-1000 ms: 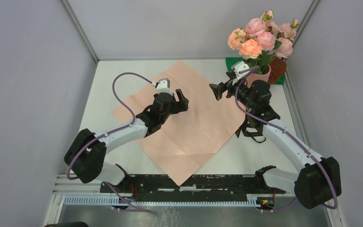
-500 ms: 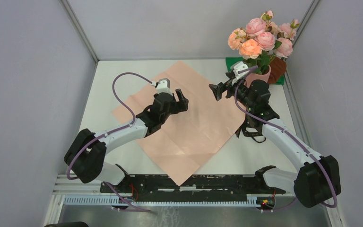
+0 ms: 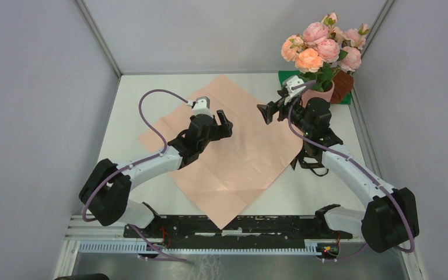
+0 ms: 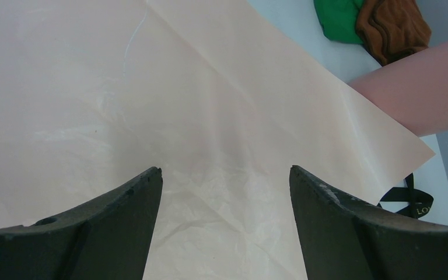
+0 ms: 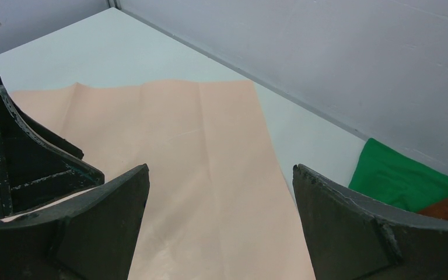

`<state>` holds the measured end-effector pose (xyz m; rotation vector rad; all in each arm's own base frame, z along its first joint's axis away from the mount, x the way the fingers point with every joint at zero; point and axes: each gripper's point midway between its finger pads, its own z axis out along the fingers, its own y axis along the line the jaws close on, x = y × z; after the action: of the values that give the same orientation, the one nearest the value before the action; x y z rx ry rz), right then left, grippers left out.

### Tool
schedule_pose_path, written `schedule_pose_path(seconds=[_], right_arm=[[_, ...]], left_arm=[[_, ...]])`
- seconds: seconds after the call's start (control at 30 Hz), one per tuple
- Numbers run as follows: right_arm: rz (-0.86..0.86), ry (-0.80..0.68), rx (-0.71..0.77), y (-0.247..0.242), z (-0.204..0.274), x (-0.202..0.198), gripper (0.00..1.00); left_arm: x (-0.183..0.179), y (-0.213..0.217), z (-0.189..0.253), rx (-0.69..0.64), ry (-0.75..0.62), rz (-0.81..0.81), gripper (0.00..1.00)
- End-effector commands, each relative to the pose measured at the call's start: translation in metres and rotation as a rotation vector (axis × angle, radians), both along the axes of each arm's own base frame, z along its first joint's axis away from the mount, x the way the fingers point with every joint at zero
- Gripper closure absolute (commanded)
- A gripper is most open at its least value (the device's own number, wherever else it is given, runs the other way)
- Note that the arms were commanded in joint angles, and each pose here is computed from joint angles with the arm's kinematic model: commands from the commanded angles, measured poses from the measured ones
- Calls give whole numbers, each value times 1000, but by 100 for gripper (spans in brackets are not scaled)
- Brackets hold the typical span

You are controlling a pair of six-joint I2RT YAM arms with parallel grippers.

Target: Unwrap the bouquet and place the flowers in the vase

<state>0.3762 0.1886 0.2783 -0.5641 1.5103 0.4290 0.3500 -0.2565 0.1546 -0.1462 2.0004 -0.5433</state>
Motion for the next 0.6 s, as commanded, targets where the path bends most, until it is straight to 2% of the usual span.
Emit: schedule_pose_path(seconds=[0.0, 0.17, 0.23, 0.57], right_arm=[[24, -67, 34, 7, 30, 2, 2], [85, -59, 51, 18, 31, -1, 2], [98, -61, 52, 20, 31, -2, 2], [73, -22, 69, 19, 26, 2, 2]], left_arm=[[5, -6, 28, -34, -81, -39, 16], [-14, -32, 52, -136, -154, -223, 18], [-18, -35, 60, -150, -177, -250, 18], [-8, -8, 54, -90, -159, -101, 16]])
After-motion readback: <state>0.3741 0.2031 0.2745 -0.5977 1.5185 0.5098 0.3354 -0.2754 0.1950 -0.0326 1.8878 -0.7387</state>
